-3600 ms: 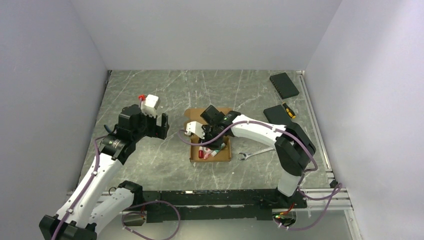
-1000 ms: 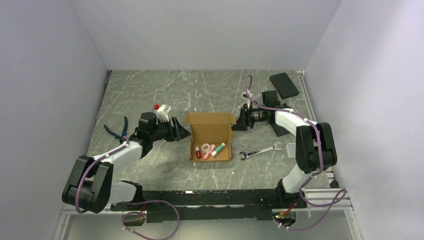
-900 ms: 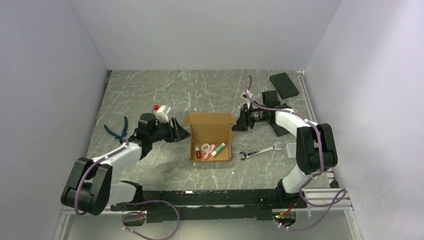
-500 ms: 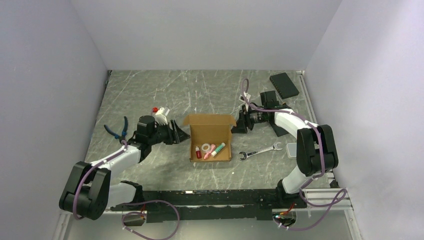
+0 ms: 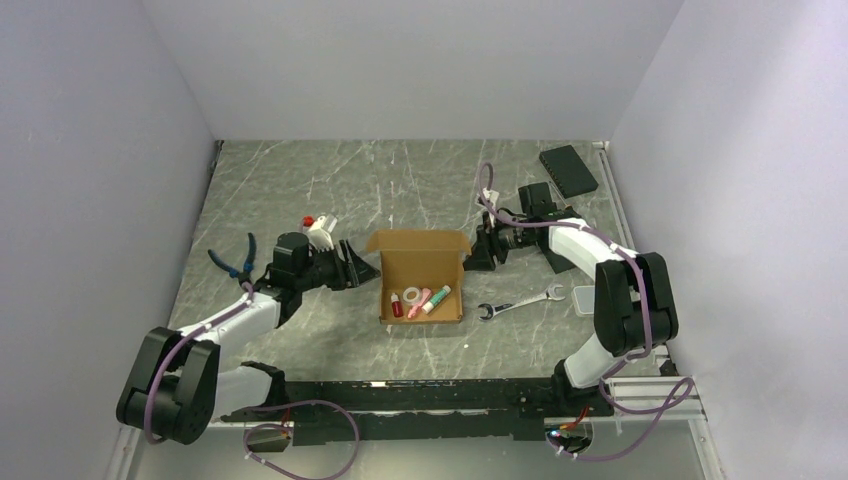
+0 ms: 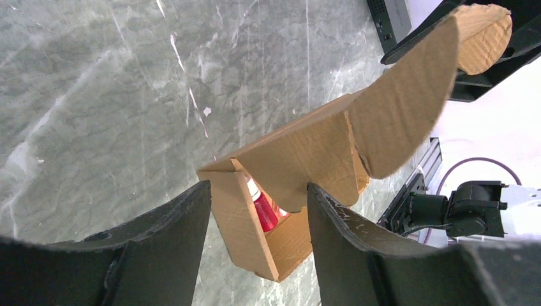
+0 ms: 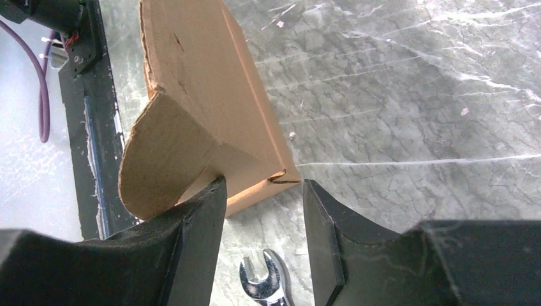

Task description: Fold the paper box

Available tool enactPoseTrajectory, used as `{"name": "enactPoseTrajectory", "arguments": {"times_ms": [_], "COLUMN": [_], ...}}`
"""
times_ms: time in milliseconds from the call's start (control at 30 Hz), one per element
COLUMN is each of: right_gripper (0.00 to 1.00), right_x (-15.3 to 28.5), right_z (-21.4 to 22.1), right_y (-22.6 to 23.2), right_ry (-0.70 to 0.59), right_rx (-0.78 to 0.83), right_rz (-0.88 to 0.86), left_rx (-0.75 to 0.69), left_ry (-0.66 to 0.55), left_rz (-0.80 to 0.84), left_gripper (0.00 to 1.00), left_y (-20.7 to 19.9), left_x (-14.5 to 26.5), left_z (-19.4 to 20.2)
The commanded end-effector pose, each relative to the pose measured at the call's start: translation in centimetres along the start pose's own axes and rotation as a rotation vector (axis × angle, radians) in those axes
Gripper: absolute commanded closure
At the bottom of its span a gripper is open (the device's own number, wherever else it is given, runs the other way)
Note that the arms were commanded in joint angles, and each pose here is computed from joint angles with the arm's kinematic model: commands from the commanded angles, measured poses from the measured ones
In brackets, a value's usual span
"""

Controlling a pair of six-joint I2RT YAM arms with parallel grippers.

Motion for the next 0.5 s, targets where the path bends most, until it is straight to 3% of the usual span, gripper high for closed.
{"name": "enactPoseTrajectory", "arguments": {"times_ms": [0, 467], "right_gripper": [0.48, 0.43], "right_x": [0.7, 0.05], "right_z": [-2.32, -2.1], "right_y": [0.55, 0.97], "right_ry": [-0.032, 0.001], "right_rx": [0.123, 0.236], "right_rz": [0.013, 0.027], "left_rx": [0.002, 0.002], "left_ry": [-0.013, 0.011], "left_rz": [0.03, 0.006], "left_gripper": [0.39, 0.39], "left_y": [-1.13, -1.64], "left_x": [0.15, 1.04], "left_z": [-0.64, -0.18]}}
Point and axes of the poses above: each gripper's point midway between its finger pads, its own x axis back along the fingers, its own y axis along the line the jaws close on, z = x × y, the point moved 1 cm from there along x, back along the fingers, and after that the axes turned 1 degree about -x, right-handed, at the moved point
